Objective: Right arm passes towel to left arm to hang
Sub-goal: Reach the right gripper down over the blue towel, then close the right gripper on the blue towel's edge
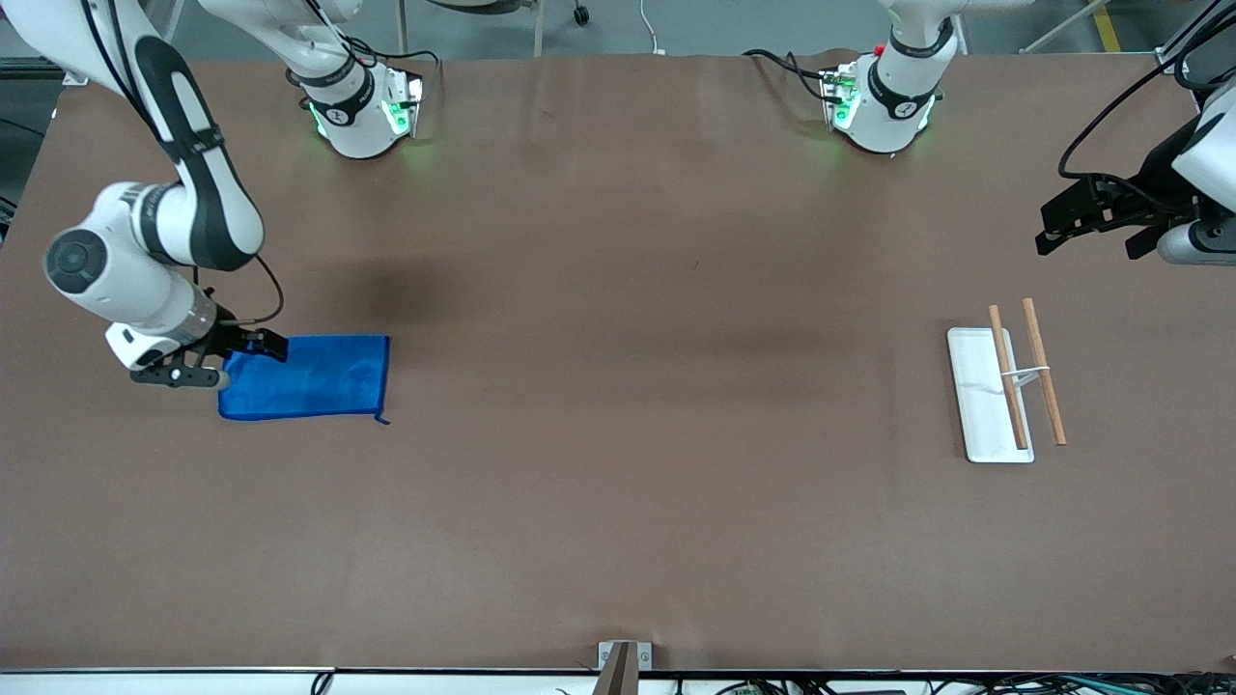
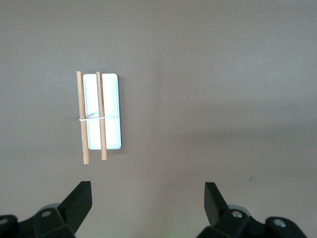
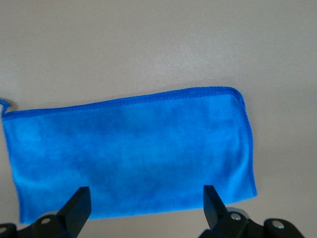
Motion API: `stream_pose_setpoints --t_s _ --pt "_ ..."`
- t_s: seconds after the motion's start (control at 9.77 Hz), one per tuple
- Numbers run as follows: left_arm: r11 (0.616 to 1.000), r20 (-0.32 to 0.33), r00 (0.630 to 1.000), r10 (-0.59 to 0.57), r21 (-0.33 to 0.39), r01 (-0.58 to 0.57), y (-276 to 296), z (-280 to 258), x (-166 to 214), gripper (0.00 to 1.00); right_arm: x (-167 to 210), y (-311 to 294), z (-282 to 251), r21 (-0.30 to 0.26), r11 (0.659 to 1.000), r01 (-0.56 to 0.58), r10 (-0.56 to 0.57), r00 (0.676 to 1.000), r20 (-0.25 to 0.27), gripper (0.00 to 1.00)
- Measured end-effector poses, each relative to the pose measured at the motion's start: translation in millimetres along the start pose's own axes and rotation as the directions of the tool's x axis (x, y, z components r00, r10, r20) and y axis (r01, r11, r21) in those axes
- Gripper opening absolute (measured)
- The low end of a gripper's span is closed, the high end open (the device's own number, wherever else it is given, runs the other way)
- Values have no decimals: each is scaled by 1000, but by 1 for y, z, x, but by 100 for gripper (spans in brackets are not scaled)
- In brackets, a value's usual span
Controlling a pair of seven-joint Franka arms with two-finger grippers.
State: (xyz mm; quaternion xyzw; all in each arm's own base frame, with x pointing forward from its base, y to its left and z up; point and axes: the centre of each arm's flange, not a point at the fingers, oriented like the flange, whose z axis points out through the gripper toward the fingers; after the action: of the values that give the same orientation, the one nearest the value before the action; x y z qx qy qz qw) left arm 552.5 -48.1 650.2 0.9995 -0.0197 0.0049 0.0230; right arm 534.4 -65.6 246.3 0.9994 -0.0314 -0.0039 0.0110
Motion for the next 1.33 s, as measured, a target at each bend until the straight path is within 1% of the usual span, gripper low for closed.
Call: stream_pose_setpoints --t_s 0.31,0.61,0.82,1.13,1.23,1.33 --pt "1000 0 1000 0 0 0 0 0 0 100 -5 -2 47 -4 1000 5 -5 1000 10 100" --pt "1000 0 1000 0 0 0 0 0 0 100 -10 -6 67 -4 1000 14 -14 999 37 99" --pt "1000 0 1000 0 0 0 0 0 0 100 -13 -7 72 -4 1000 16 -15 999 46 96" --pt "1000 0 1000 1 0 -1 1 0 0 100 -15 -8 79 -4 1000 17 -17 999 50 87" --pt "1000 0 1000 1 0 -1 1 0 0 100 -14 -9 77 -4 1000 18 -18 999 44 72" --pt "1000 0 1000 3 0 -3 1 0 0 100 -13 -9 75 -4 1000 18 -18 999 41 54"
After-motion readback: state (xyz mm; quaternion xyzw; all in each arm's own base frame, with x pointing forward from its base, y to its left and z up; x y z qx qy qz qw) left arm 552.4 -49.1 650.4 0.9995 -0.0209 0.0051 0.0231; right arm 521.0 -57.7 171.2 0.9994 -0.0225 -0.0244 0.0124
